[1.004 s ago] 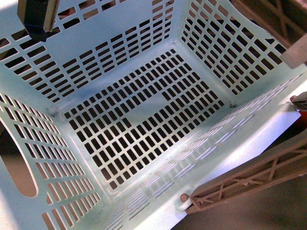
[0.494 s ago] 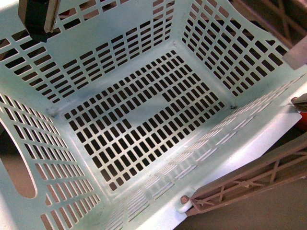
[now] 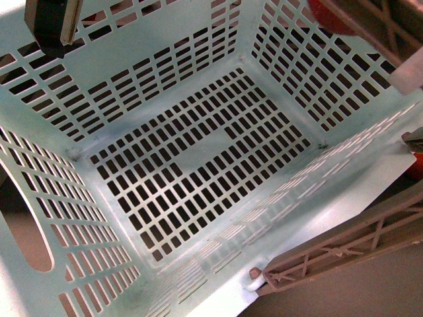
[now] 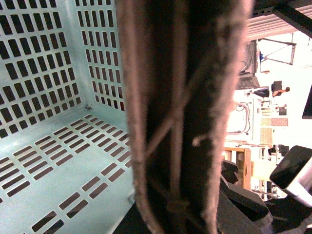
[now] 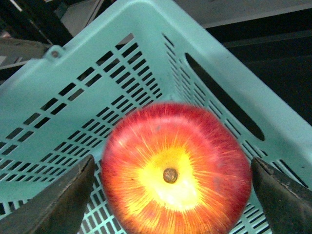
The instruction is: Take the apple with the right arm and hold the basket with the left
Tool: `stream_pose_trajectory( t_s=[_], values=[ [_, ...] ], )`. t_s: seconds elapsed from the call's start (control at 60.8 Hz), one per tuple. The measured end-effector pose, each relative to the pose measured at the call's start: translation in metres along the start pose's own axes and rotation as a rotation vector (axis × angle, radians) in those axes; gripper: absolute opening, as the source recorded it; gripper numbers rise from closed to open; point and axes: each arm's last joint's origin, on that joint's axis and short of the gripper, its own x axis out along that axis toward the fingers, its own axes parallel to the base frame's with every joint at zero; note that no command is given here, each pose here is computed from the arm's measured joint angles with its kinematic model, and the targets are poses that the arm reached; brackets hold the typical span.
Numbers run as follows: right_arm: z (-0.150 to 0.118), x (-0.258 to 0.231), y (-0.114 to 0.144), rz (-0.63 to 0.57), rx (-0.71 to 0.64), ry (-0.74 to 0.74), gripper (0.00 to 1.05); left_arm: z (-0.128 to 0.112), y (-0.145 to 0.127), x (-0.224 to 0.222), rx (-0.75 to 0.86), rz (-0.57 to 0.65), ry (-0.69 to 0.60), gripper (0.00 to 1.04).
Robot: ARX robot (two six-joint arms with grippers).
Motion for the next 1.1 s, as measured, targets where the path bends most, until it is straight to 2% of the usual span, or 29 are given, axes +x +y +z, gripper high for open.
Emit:
stream_pose_trajectory(
  t_s=[0.214, 0.313, 0.379, 0.395, 0.428, 0.477, 0.527, 0.626, 0.823, 0.856, 1.103],
  values=[
    [0.009, -0.009, -0.009, -0.111, 0.021, -0.056, 0.96, -0.001, 0.001, 0.001, 0.005, 0.003, 0.013, 0.07],
    [0.018, -0.023, -0.021, -0.225, 0.028, -0.103, 0.96, -0.001, 0.002, 0.002, -0.003, 0.008, 0.012, 0.07],
    [0.020, -0.039, -0.034, -0.355, 0.010, -0.135, 0.96, -0.001, 0.002, 0.002, -0.007, 0.013, 0.004, 0.07],
    [0.020, -0.043, -0.039, -0.359, 0.003, -0.162, 0.94, -0.001, 0.002, 0.002, -0.006, 0.015, 0.001, 0.07],
    [0.017, -0.056, -0.051, -0.277, -0.052, -0.251, 0.85, 0.000, 0.002, 0.002, -0.002, 0.016, -0.003, 0.07],
    [0.006, -0.076, -0.066, -0.218, -0.144, -0.346, 0.73, 0.000, 0.002, 0.002, 0.000, 0.016, -0.002, 0.07],
    [-0.007, -0.089, -0.075, -0.220, -0.194, -0.376, 0.61, 0.000, 0.002, 0.002, -0.001, 0.016, 0.000, 0.07],
    [-0.024, -0.094, -0.085, -0.229, -0.240, -0.360, 0.38, -0.001, 0.002, 0.003, 0.000, 0.009, 0.016, 0.07],
    [-0.038, -0.103, -0.096, -0.208, -0.263, -0.360, 0.05, -0.001, 0.002, 0.003, -0.005, 0.015, 0.006, 0.07],
    [-0.039, -0.105, -0.098, -0.221, -0.267, -0.364, 0.02, -0.001, 0.002, 0.003, -0.001, 0.017, 0.003, 0.07],
    [-0.054, -0.111, -0.103, -0.235, -0.262, -0.362, 0.02, -0.001, 0.003, 0.003, -0.001, 0.013, 0.010, 0.07]
  ],
)
